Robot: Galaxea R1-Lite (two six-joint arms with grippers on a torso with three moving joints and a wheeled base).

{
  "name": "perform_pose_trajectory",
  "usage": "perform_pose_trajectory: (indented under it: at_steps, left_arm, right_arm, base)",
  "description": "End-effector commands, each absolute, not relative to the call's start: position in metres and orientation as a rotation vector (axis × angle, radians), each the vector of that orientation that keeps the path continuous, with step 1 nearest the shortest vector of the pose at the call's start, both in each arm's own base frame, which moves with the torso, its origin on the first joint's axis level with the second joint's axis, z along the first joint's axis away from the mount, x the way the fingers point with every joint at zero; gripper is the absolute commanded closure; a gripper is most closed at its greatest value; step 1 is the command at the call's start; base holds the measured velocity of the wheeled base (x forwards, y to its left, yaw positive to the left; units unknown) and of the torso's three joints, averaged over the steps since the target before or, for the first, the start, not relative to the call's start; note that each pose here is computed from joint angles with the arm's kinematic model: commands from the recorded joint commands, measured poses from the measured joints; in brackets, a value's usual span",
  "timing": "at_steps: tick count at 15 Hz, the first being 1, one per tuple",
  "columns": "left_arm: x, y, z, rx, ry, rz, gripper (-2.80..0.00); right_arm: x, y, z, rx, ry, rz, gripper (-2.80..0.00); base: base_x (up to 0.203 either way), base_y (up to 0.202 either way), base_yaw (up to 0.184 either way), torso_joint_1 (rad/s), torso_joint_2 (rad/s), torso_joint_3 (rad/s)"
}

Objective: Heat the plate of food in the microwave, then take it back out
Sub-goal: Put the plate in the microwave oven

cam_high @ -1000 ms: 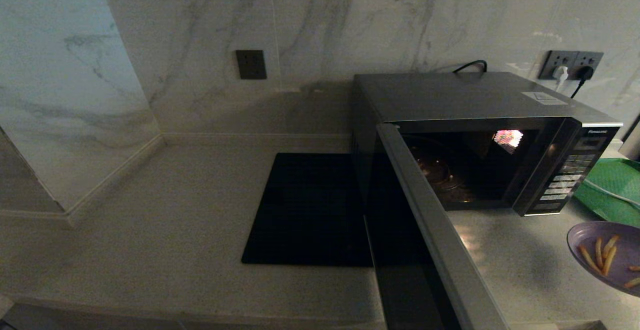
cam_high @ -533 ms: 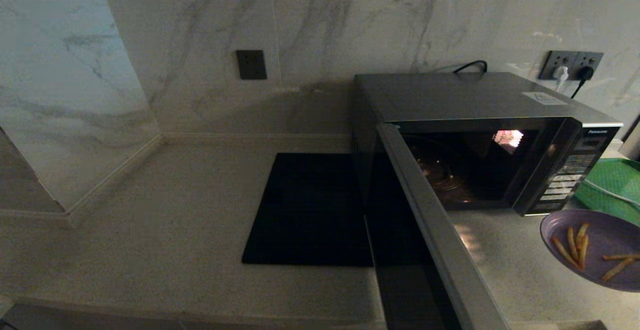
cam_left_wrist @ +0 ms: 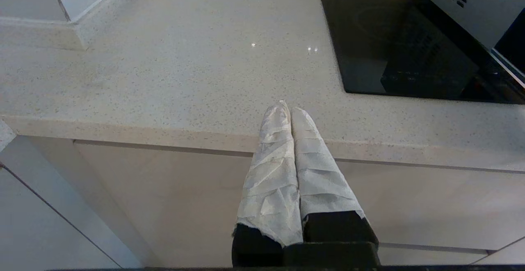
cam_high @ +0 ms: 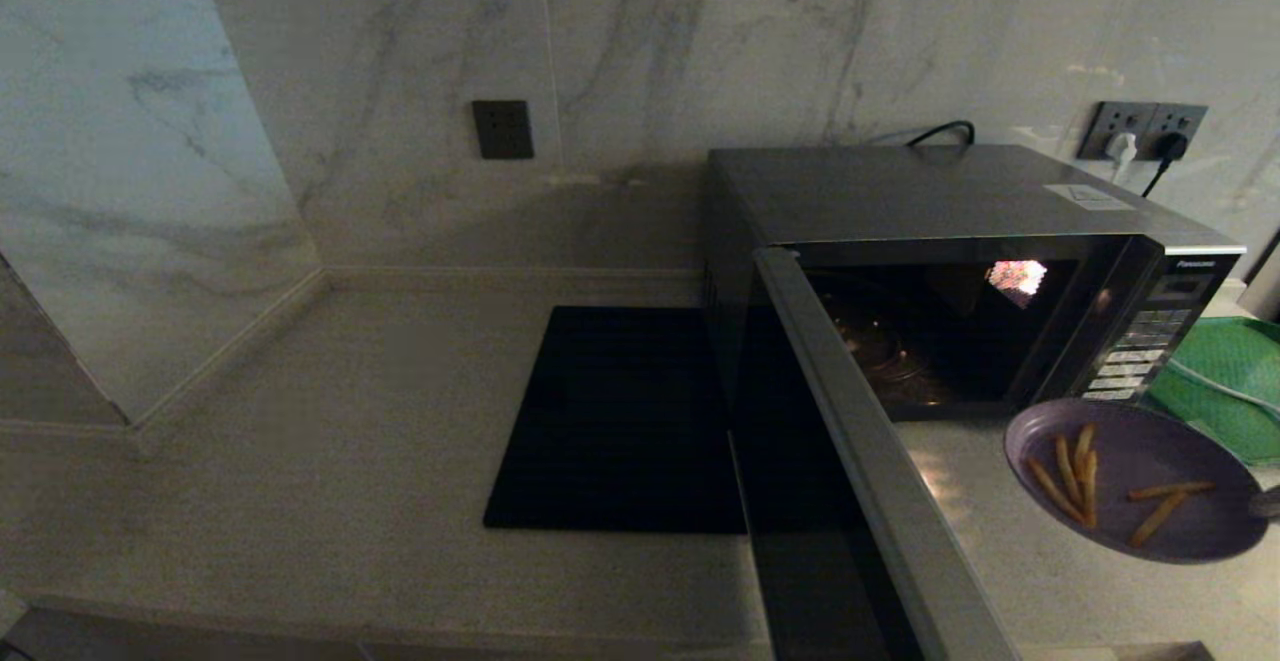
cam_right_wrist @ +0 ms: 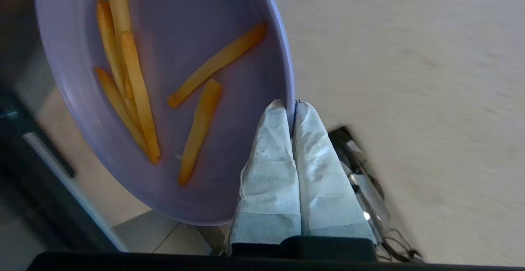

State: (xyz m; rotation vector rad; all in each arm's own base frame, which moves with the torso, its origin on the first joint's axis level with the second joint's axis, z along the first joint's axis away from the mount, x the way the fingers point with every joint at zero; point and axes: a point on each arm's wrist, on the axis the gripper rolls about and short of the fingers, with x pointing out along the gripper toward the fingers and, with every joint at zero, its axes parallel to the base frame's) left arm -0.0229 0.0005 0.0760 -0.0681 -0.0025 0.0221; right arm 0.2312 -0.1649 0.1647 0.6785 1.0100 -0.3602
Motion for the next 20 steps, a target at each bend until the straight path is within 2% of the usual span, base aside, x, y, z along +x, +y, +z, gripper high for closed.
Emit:
perform_pose_trajectory:
  at_steps: [1,11,15,20]
  left_arm:
    - [-0.023,0.001,0.076,-0.069,-0.002,0.023,0.00]
    - [-0.023,0.001,0.076,-0.069,-0.002,0.023,0.00]
    - [-0.023,0.001,0.076,-0.068,-0.002,0.023,0.00]
    - [-0.023,0.001,0.076,-0.069,-0.002,0.023,0.00]
  right_arm:
    - [0.245,-0.144,0.170,0.663,1.014,-0.304,0.00]
    - [0.296,-0.046,0.195,0.632,1.002,-0.188,0.00]
    - [0.325,-0.006,0.195,0.630,0.876,-0.322,0.00]
    - [0.350,0.001,0.191,0.720,0.814,-0.409,0.00]
  base:
    - [0.000,0.000,0.000,0.000,0.00,0.000]
    - [0.000,0.000,0.000,0.000,0.00,0.000]
    - [0.000,0.000,0.000,0.000,0.00,0.000]
    - [0.000,0.000,0.000,0.000,0.00,0.000]
